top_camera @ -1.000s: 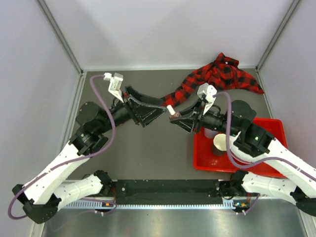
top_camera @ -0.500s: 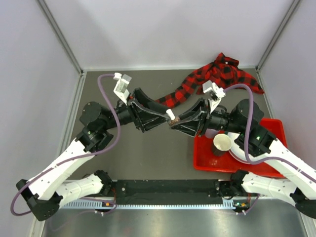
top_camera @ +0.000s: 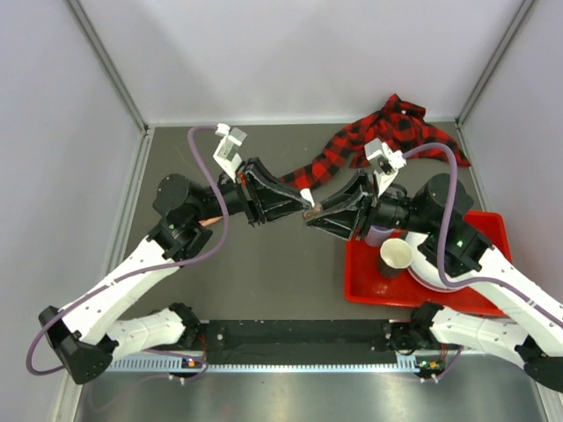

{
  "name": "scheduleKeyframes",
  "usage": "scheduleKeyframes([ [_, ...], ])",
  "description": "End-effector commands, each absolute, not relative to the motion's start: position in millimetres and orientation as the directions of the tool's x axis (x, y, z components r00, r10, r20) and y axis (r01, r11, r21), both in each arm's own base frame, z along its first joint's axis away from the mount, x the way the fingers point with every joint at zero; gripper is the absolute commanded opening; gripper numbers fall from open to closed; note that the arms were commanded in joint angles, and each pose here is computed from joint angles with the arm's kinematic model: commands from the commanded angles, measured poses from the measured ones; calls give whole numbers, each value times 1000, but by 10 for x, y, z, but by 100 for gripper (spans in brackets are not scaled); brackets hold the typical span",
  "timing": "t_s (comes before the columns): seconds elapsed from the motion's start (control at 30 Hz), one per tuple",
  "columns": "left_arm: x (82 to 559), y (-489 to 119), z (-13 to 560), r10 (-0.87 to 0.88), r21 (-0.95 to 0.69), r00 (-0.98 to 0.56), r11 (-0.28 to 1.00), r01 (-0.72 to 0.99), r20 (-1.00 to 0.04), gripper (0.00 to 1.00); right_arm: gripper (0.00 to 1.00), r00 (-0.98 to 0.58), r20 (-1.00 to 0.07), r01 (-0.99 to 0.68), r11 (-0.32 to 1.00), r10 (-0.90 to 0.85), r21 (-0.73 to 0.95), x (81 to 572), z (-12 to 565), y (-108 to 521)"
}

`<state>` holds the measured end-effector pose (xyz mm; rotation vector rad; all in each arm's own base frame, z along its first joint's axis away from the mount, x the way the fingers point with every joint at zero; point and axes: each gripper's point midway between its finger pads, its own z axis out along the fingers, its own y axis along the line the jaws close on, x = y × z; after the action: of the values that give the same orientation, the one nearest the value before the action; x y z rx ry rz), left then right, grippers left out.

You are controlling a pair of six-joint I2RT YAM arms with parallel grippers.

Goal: Paint the nails

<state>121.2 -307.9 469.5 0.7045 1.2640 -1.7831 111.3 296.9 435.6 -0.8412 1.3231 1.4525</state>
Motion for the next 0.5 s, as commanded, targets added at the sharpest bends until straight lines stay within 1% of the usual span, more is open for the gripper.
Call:
scheduleKeyframes([
  [0.0,1203,-3058,4937,-338,-426,-454,-157,891,-824,0,0,-202,-959,-969,103,200,226,1224,4391,2955],
  [0.03,1231,-3052,4962,-347,-406,-426,-132,904,-836,0,0,-198,-961,-963,142,193,227,1292,4353,2945],
  [0.07,1336,-3061,4911,-354,-438,-434,-75,896,-828,0,0,-186,-964,-962,166,191,219,1323,4342,2924],
  [0.13,1462,-3047,4910,-378,-430,-395,7,903,-837,0,0,-147,-975,-939,285,168,191,1510,4251,2857],
  [0.17,1616,-3025,4850,-401,-470,-399,95,877,-825,0,0,-140,-977,-924,335,159,186,1597,4213,2830],
  [0.2,1697,-3022,4832,-419,-484,-389,148,862,-821,0,0,-116,-982,-878,447,149,171,1802,4154,2770],
  [0.23,1783,-3008,4804,-428,-490,-371,211,846,-824,0,0,-119,-986,-847,507,116,162,1873,4069,2740],
  [0.27,2039,-2938,4775,-492,-535,-340,335,776,-801,0,0,-102,-991,-807,575,90,136,1961,4023,2712],
  [0.3,2090,-2966,4618,-475,-566,-366,396,723,-801,0,0,-49,-999,-715,698,9,42,2068,3917,2701],
  [0.33,2163,-2941,4571,-483,-589,-371,452,671,-793,0,0,-19,-1000,-658,753,-23,-5,2126,3910,2676],
  [0.4,2354,-2907,4389,-515,-621,-355,574,533,-780,0,0,21,-996,-569,819,-84,-81,2203,3887,2642],
  [0.47,2424,-2962,4326,-523,-626,-348,608,488,-778,0,0,30,-995,-538,837,-99,-100,2257,3854,2676],
])
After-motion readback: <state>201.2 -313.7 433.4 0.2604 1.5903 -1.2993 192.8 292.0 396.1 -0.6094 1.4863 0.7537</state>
